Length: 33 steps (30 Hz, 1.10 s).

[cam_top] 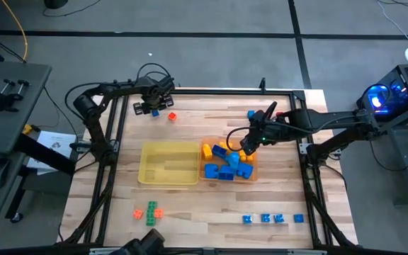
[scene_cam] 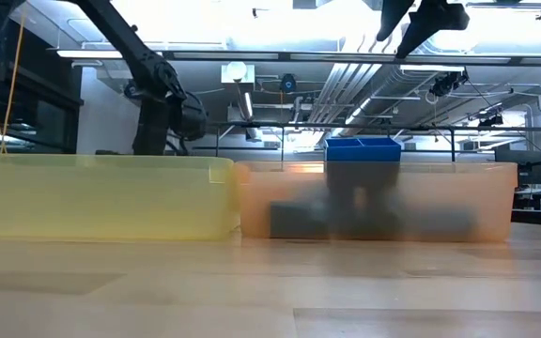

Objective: Sort blocks by size
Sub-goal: Put the small blue game piece into the yellow bin

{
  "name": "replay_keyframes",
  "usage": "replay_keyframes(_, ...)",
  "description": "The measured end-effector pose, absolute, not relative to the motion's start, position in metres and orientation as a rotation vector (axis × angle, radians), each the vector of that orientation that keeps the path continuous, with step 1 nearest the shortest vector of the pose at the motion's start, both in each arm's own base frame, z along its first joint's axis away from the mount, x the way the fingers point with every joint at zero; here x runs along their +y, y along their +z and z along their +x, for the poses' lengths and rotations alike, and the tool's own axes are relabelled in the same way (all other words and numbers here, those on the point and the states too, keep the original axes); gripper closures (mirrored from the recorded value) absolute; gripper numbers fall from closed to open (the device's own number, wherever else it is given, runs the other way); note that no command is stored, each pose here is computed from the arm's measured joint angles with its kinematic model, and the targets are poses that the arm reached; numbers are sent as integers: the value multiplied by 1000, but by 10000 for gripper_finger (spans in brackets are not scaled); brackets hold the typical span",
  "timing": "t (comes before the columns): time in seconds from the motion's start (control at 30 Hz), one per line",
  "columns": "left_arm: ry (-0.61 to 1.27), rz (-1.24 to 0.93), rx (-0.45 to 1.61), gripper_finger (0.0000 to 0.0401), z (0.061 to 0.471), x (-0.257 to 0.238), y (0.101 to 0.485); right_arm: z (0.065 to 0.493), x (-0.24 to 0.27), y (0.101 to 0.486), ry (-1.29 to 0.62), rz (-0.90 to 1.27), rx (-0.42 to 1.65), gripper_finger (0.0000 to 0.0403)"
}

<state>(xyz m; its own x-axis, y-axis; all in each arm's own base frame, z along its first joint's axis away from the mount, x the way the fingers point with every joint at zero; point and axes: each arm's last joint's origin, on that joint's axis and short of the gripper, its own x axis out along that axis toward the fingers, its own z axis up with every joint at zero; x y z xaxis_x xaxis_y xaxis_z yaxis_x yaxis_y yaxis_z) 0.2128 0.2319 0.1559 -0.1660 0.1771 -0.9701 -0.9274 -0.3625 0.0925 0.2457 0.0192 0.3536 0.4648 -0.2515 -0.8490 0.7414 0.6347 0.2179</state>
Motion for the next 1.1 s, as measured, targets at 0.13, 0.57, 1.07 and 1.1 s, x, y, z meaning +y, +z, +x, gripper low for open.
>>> replay_keyframes(0.13,1673,-1238,965,208,213,232,152,246,19,354,-662,632,889,185)
replay_keyframes(0.57,1658,-1207,1016,208,218,237,134,246,19,354,-668,646,884,185)
replay_keyframes(1.07,1606,-1175,1046,296,225,232,131,246,19,354,-679,653,876,185)
replay_keyframes(1.1,1591,-1172,1035,296,228,231,131,246,19,354,-680,652,875,185)
